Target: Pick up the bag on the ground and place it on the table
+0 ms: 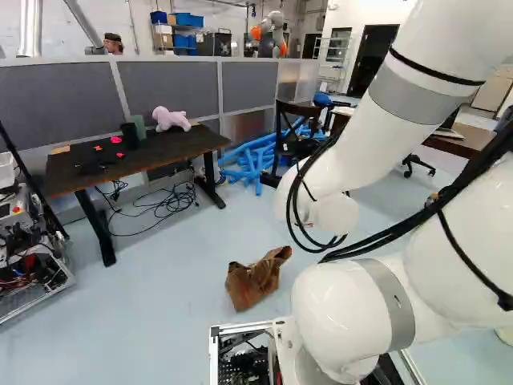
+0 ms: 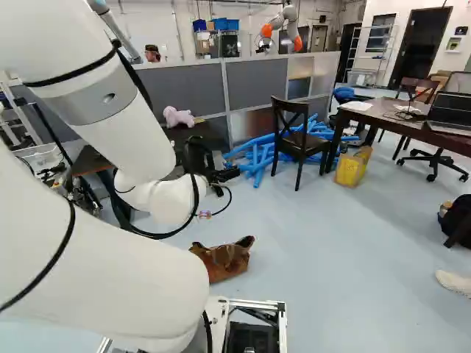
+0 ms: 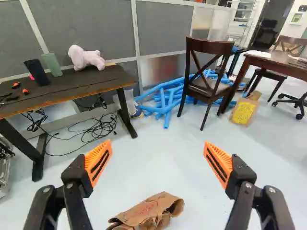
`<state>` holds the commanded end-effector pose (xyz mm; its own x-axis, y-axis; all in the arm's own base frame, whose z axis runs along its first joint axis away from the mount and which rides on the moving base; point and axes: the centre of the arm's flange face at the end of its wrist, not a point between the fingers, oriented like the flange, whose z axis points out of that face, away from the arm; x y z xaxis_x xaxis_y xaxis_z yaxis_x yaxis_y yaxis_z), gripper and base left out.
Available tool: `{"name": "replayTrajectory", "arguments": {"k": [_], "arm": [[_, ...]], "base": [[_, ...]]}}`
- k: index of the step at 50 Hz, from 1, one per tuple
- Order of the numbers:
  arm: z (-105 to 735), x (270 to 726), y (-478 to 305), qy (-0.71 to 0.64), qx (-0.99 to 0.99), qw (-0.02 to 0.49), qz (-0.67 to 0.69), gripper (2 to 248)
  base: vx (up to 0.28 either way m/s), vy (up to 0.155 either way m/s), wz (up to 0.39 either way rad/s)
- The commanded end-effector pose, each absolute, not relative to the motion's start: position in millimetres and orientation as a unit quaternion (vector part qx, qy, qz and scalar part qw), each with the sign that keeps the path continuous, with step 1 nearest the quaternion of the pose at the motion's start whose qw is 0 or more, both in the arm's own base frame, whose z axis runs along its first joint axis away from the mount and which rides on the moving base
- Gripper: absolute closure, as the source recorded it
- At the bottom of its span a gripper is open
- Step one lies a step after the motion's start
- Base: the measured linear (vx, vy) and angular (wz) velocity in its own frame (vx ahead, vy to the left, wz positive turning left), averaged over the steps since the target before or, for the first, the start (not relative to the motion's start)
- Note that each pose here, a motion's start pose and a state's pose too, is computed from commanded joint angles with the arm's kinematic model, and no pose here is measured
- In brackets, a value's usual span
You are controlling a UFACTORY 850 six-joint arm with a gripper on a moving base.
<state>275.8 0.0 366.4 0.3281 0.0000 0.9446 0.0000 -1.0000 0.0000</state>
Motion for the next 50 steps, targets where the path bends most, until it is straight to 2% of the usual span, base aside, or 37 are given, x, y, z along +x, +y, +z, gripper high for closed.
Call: {"name": "replayTrajectory", "arguments": {"k": [50], "arm": [[350.9, 345.0, 10.1, 0.011, 0.852, -0.007, 0.523, 3]], "base": [[0.002, 0.0, 0.0]]}}
